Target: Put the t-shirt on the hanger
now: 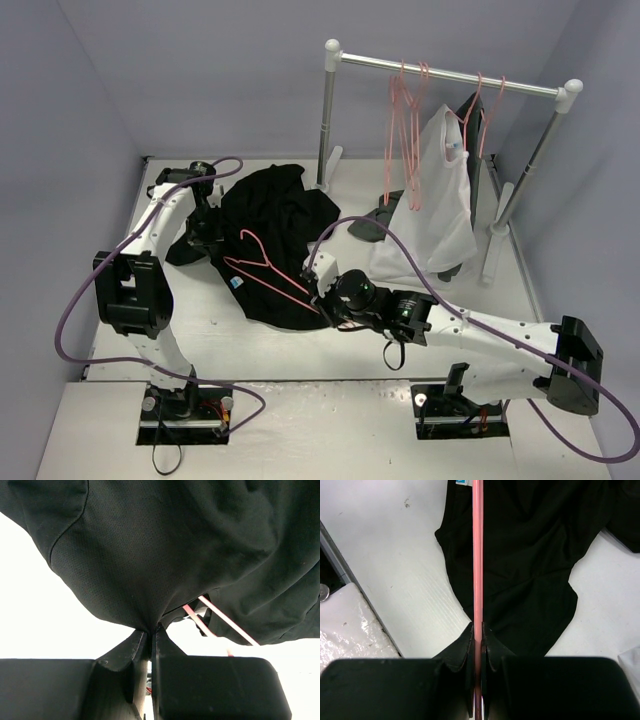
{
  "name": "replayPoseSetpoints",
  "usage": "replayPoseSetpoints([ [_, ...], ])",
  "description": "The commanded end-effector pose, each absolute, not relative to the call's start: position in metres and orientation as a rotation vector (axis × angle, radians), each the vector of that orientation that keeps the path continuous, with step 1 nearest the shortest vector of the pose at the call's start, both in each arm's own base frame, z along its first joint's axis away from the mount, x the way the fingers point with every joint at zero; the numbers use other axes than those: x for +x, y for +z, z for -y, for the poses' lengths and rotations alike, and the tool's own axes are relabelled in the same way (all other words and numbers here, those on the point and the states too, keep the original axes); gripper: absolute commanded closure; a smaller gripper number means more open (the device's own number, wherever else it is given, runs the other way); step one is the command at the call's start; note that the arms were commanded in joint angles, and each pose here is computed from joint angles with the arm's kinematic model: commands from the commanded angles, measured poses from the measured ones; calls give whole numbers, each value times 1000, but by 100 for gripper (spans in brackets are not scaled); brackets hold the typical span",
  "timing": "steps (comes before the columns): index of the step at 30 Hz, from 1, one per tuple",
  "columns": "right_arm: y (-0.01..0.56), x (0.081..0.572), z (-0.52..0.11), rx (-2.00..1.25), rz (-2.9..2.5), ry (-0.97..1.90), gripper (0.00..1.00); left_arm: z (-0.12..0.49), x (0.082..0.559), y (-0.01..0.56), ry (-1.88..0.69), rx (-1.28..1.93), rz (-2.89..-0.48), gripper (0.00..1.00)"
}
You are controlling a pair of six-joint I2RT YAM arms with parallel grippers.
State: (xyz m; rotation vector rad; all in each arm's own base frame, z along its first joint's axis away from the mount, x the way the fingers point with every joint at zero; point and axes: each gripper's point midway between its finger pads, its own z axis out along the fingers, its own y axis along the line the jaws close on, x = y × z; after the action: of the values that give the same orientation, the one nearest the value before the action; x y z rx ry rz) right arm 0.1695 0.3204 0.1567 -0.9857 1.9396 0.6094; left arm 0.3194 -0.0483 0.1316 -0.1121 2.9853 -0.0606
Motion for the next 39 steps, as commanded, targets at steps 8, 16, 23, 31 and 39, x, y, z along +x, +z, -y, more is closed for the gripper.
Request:
replayPoseSetpoints([
  [8, 217, 192, -350, -943, -1712, 628, 100, 44, 312, 167, -60, 6, -2972, 100],
  [16, 244, 201, -350, -926, -1622, 590, 100, 42, 309, 183, -47, 40, -2972, 100],
  [23, 269, 201, -348, -906, -1552, 544, 100, 38, 300, 190, -21, 50, -2997, 100],
  [31, 271, 212, -344, -849, -1536, 477, 100, 38, 305, 226, -23, 66, -2896, 100],
  [39, 292, 201, -367, -905, -1462, 596, 100, 54, 328, 277, -2, 253, -2688, 100],
])
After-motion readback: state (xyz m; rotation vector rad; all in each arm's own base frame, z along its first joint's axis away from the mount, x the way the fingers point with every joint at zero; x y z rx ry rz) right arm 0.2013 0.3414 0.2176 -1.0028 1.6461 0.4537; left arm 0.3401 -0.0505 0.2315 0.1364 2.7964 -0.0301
